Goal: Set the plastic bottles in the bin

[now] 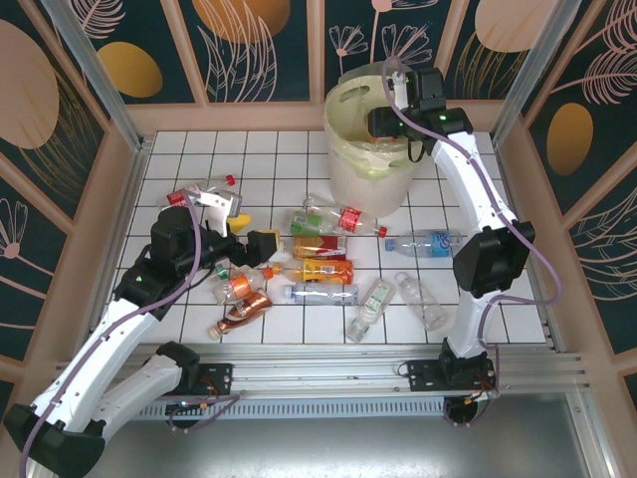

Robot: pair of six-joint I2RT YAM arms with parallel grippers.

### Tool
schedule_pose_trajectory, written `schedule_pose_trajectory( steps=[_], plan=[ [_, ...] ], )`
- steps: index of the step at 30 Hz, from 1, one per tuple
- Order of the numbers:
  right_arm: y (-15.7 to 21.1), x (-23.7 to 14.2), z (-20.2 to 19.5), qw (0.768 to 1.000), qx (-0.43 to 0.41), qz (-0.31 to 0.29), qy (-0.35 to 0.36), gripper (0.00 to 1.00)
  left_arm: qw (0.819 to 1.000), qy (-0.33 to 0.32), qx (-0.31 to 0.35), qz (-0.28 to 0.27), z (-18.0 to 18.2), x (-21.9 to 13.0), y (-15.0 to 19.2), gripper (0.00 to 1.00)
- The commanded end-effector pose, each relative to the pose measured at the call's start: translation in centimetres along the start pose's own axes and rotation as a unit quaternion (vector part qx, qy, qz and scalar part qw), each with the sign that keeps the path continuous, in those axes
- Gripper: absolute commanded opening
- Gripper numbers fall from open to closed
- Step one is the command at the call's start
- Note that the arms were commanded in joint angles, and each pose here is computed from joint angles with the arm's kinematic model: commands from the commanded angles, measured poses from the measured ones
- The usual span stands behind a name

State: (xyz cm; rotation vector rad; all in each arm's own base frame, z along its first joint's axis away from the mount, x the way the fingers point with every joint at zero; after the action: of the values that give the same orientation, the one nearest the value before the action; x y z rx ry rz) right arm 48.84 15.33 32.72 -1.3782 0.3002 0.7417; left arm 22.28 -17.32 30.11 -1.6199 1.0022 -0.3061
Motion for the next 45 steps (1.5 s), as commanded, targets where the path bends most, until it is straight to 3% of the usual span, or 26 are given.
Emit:
schedule_pose_trajectory(
  steps=[1,11,19,32,45],
  plan=[
    [0.3,0.2,-0.4,1.000,0.006,0.009,-0.002,0.68,1.000,0.017,0.016,-0.015,-0.8,-0.6,-0.4,0.99],
    [-2.0,-1.7,-0.1,0.999,0.005,-0.035,-0.007,0.71,1.000,0.018,0.015,-0.012,-0.7,-0.4,-0.4,0.98],
    [-2.9,-6.8,1.9,0.993,-0.004,-0.100,-0.065,0.72,0.997,-0.041,-0.034,0.049,1.0,-0.4,1.9,0.99],
    [3.5,-15.7,8.1,0.970,-0.028,-0.141,-0.198,0.75,0.963,-0.137,-0.127,0.194,3.5,-1.4,8.0,0.93],
    [12.4,-18.2,12.7,0.948,-0.037,-0.088,-0.305,0.75,0.902,-0.212,-0.160,0.340,4.5,-3.5,14.8,0.87]
  ],
)
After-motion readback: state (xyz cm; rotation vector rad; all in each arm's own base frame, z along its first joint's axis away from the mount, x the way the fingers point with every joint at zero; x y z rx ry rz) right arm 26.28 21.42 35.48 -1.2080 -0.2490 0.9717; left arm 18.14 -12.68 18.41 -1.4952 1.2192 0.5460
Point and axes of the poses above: each hand's point on the last joint's axis, 136 mm out from that joint toward the fingers, its own x axis out along the fingers, its own z axis along the line the jaws close on, y = z × x, the point moved 3 cm from there along -x, back along the fingers, and after that the axes turned 6 degrees about x, right-handed, at the moved point
